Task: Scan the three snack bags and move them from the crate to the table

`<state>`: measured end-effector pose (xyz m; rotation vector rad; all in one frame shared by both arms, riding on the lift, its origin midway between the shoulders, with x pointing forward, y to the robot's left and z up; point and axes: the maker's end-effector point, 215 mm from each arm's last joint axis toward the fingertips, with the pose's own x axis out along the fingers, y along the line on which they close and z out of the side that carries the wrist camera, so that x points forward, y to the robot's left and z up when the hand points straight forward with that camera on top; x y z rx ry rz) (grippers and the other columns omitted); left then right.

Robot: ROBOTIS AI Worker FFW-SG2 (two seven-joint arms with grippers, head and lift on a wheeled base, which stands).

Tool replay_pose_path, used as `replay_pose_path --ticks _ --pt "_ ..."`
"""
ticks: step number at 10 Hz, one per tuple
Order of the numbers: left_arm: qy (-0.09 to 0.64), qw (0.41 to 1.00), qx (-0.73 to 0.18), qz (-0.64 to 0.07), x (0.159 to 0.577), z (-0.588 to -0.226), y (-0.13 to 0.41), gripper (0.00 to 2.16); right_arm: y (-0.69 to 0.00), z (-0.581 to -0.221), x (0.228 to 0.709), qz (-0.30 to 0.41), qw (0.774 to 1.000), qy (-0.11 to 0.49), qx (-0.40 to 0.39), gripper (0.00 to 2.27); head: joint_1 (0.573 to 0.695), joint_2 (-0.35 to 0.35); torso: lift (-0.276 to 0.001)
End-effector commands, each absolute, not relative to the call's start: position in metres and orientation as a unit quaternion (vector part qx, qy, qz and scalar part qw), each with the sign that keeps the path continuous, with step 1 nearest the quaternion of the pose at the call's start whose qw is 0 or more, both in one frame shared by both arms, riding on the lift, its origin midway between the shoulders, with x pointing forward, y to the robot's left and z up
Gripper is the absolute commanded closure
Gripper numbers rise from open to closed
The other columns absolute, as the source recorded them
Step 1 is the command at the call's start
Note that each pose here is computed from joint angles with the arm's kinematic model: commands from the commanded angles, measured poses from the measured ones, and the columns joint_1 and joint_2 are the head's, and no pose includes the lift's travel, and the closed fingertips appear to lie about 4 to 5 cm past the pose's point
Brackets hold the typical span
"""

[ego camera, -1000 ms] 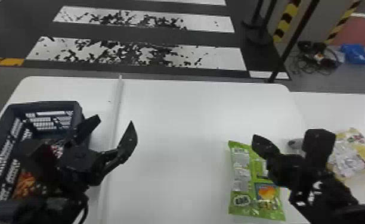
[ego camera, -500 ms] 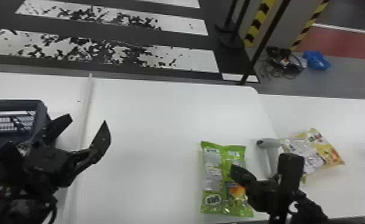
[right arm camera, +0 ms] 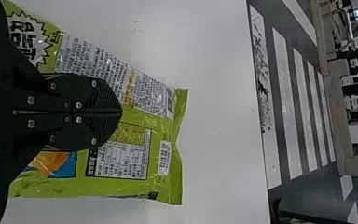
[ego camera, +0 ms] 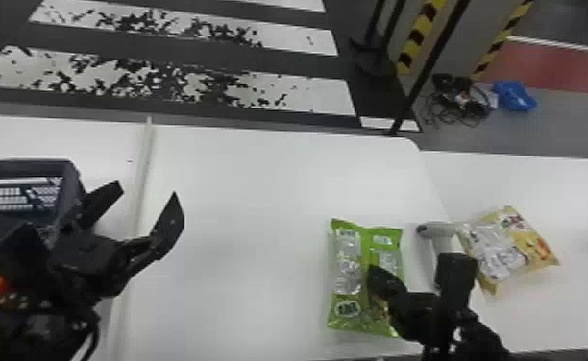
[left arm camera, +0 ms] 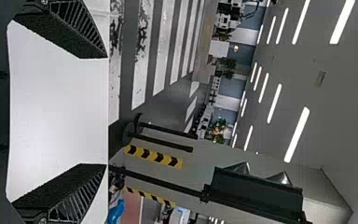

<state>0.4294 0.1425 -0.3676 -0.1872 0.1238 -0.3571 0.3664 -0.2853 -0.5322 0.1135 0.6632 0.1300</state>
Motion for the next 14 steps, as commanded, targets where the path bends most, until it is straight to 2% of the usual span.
replay_pose_path --ticks 1,4,7,10,12,14 --pt "0.063 0.977 -0.093 -0.178 0.429 -0.369 0.141 0.03 -0.292 -0.529 0.384 0.064 0.947 0.314 0.037 2.24 0.695 -0.201 -0.062" --pt "0.065 0.977 -0.092 -0.179 0.427 -0.37 0.139 0.03 -0.283 -0.534 0.396 0.09 0.946 0.312 0.018 2.24 0.695 -0.202 -0.062" --pt "0.066 0.978 -0.091 -0.178 0.427 -0.372 0.141 0.03 -0.266 -0.501 0.353 0.114 0.945 0.296 0.073 2.24 0.695 -0.192 -0.062" --pt "0.065 0.978 -0.093 -0.177 0.426 -0.371 0.139 0.03 -0.22 -0.478 0.333 0.16 0.936 0.299 0.091 2.24 0.695 -0.16 -0.062" --pt "0.063 0.978 -0.094 -0.176 0.426 -0.37 0.139 0.03 -0.193 -0.48 0.321 0.183 0.927 0.312 0.099 2.24 0.695 -0.124 -0.062" --pt "0.062 0.978 -0.094 -0.176 0.425 -0.37 0.14 0.03 -0.181 -0.503 0.313 0.189 0.918 0.336 0.097 2.24 0.695 -0.081 -0.062"
